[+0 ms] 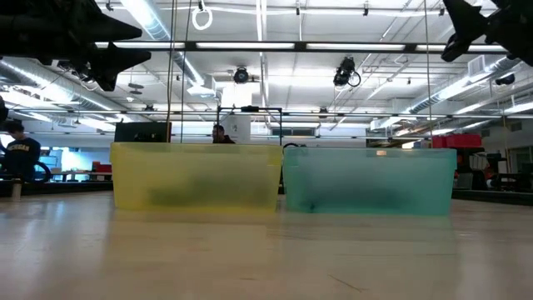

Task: Pick & Place USB Port
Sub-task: Return to Home Position

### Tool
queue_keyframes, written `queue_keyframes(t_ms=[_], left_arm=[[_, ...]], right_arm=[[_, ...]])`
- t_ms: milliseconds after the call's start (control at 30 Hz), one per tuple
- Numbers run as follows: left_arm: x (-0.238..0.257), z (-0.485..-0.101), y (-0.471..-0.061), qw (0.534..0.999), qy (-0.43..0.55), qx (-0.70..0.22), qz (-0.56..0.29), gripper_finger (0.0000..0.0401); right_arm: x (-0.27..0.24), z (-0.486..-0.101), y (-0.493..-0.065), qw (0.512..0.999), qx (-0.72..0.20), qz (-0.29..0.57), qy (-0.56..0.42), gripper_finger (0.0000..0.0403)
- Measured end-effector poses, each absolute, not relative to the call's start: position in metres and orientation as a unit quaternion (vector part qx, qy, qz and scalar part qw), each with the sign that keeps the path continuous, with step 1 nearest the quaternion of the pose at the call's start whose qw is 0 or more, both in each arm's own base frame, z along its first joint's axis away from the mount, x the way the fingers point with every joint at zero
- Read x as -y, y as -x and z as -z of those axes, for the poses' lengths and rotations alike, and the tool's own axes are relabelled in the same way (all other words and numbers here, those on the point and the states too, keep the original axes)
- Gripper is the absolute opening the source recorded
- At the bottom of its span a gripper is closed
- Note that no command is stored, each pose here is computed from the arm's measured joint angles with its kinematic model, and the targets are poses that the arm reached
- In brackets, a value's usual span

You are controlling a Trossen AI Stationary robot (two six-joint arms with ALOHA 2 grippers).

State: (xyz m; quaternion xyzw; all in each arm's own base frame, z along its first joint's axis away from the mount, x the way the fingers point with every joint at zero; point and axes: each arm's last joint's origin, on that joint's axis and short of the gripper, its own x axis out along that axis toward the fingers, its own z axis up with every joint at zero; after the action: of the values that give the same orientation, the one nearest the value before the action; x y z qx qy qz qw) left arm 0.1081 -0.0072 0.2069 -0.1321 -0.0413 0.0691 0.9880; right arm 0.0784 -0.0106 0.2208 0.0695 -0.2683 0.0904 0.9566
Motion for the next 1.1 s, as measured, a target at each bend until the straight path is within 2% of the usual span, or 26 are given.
queue_keyframes(t_ms=[533,667,800,933,1100], left_arm=[[0.007,-0.207,-0.108,0.988,0.132,0.041,-0.069,0.0220],[0.006,-0.209,-0.105,0.987,0.134,0.054,-0.071,0.0220],[0.001,-0.215,-0.097,0.982,0.140,0.093,-0.082,0.0220],[-0.004,-0.223,-0.085,0.973,0.146,0.149,-0.101,0.0220],[-0.010,-0.234,-0.079,0.958,0.147,0.213,-0.122,0.0220]], right_arm=[[0.011,-0.219,-0.081,0.960,0.255,-0.085,-0.076,0.0174],[0.013,-0.217,-0.082,0.965,0.251,-0.057,-0.051,0.0174],[0.013,-0.209,-0.086,0.976,0.210,-0.041,0.036,0.0174],[0.012,-0.195,-0.093,0.985,0.141,-0.044,0.083,0.0174],[0.013,-0.178,-0.101,0.998,0.048,-0.007,0.040,0.0174]])
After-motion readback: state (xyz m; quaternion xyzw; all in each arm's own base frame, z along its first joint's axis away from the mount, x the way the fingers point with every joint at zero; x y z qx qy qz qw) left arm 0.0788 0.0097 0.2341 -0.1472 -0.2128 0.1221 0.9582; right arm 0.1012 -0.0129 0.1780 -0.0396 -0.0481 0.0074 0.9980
